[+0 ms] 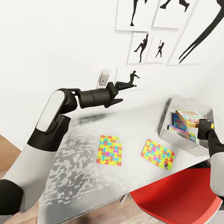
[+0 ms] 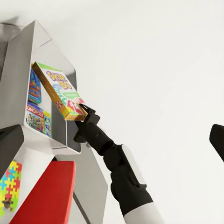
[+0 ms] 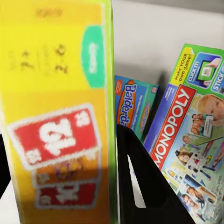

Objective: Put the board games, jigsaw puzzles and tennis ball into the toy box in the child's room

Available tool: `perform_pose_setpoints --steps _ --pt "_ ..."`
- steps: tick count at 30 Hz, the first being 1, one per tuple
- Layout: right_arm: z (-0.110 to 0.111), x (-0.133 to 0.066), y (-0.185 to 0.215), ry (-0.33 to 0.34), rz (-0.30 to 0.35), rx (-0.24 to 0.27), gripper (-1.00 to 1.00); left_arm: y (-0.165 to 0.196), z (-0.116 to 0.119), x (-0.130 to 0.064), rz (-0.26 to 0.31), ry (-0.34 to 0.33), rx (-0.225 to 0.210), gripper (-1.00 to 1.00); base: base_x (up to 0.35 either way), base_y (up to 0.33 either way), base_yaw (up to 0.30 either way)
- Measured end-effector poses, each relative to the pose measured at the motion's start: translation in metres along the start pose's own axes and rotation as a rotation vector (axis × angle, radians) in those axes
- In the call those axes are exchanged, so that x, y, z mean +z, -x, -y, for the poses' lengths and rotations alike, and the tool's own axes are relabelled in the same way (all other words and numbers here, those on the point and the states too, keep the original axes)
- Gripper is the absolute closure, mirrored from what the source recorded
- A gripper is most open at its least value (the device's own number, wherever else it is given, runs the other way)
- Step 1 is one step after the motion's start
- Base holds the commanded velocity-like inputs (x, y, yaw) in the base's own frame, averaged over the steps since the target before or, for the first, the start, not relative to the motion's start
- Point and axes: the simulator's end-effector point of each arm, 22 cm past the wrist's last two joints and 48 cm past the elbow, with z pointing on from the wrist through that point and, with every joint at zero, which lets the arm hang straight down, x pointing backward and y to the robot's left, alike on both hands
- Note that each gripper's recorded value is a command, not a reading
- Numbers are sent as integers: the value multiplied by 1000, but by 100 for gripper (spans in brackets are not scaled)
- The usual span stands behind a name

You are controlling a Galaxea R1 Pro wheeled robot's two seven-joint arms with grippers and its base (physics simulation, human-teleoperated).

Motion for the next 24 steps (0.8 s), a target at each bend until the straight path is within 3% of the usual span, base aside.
perform_pose_setpoints --steps 24 --pt "-2 1 -3 12 -14 -1 100 0 -1 1 -1 3 -2 -100 0 0 0"
